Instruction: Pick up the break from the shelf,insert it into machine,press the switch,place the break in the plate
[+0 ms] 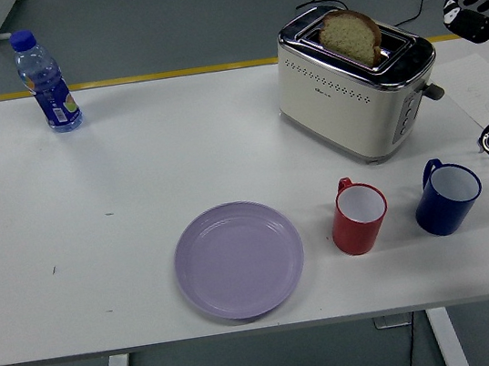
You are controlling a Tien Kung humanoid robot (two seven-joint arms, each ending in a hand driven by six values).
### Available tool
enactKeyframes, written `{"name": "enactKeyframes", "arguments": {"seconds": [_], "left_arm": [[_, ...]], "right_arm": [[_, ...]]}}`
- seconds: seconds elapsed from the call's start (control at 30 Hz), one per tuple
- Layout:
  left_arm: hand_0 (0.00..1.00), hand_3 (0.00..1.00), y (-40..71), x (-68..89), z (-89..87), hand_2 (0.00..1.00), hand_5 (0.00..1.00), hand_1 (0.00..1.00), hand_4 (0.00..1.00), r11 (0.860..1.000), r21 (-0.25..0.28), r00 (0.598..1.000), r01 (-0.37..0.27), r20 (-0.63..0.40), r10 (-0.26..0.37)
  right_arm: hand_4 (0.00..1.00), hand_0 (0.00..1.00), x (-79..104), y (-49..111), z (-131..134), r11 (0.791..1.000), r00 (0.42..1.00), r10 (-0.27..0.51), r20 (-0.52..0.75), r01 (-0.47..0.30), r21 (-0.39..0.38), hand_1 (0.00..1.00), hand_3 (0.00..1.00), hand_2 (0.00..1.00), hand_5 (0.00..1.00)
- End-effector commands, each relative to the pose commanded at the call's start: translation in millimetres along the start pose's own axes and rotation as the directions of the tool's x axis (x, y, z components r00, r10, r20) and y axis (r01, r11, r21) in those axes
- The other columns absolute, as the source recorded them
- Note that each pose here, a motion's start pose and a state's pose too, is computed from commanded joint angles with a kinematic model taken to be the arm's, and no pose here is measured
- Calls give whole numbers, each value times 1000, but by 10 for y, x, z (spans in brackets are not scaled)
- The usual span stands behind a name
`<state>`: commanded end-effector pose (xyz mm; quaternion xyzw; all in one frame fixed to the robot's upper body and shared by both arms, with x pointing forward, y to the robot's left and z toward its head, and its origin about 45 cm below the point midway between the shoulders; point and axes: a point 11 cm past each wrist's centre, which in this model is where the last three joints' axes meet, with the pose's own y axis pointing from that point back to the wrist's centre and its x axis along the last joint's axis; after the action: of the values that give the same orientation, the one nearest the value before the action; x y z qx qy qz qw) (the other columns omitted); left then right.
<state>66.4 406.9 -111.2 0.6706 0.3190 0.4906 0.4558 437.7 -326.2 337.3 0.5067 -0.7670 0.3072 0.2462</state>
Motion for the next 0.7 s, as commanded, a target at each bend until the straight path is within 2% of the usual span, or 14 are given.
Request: {"name": "enactKeyframes", "arguments": {"seconds": [0.03,0.2,0.23,0.4,0.43,0.7], "left_arm": [[655,600,0,-1,-2,593,936,592,330,1000,0,1000,0,-1,0],[655,600,-2,-5,-12,593,936,592,330,1000,1,1000,0,0,0],[656,600,-2,-7,-14,593,936,593,330,1000,1,1000,1,2,-1],[656,600,-2,-9,-12,593,936,593,330,1000,1,1000,1,4,-1],[655,600,-2,-9,-12,593,937,592,329,1000,1,1000,2,4,-2],[655,600,-2,-17,-16,593,939,593,329,1000,2,1000,3,3,-3]], "right_arm": [[526,279,12,16,38,1000,1000,-3,-5,3,-5,310,672,388,293],[526,279,37,114,246,998,999,-42,-21,41,-39,310,672,388,293],[543,269,24,146,298,997,998,-61,-25,60,-48,286,675,354,360],[543,269,-113,287,480,983,986,-165,-24,163,-80,286,675,354,360],[550,240,-145,317,516,980,983,-183,-26,180,-87,255,669,328,394],[549,239,-337,451,624,959,963,-267,-41,262,-108,253,661,328,400]]}}
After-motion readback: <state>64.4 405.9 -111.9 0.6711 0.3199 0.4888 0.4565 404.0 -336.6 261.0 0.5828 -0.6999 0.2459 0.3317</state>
